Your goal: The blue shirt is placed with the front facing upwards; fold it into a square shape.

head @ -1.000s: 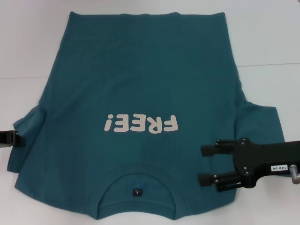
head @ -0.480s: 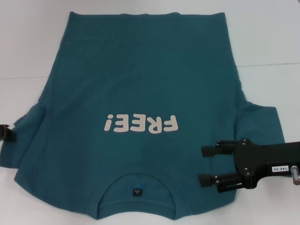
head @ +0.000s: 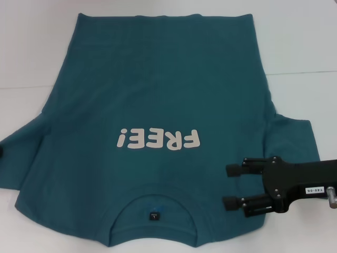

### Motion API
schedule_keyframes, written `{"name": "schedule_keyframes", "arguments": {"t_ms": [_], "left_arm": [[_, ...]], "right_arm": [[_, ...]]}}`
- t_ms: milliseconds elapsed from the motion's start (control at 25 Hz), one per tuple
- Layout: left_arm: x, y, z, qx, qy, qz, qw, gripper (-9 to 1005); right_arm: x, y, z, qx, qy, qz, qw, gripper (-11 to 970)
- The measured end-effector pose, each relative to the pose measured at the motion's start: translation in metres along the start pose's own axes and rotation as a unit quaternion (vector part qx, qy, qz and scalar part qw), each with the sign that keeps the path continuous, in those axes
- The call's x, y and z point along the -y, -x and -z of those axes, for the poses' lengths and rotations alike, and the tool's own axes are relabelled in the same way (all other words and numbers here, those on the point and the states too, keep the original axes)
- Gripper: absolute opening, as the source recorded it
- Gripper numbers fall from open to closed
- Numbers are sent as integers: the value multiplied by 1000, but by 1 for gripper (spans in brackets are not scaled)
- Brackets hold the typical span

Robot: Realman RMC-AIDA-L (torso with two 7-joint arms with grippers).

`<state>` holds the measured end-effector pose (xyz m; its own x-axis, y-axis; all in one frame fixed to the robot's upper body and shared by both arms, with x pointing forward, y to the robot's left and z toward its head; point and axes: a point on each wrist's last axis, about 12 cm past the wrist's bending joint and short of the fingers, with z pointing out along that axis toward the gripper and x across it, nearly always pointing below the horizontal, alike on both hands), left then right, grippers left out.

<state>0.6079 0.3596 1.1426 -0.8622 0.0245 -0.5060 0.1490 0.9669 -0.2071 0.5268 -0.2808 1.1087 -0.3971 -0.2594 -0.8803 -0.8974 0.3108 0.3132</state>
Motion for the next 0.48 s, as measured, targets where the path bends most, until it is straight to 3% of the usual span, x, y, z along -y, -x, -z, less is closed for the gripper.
{"name": "schedule_keyframes", "arguments": {"t_ms": [480], "left_arm": [[5,10,9,4,26,-26,999,88]], "right_arm": [[0,0,1,0,0,0,1000,917]]}}
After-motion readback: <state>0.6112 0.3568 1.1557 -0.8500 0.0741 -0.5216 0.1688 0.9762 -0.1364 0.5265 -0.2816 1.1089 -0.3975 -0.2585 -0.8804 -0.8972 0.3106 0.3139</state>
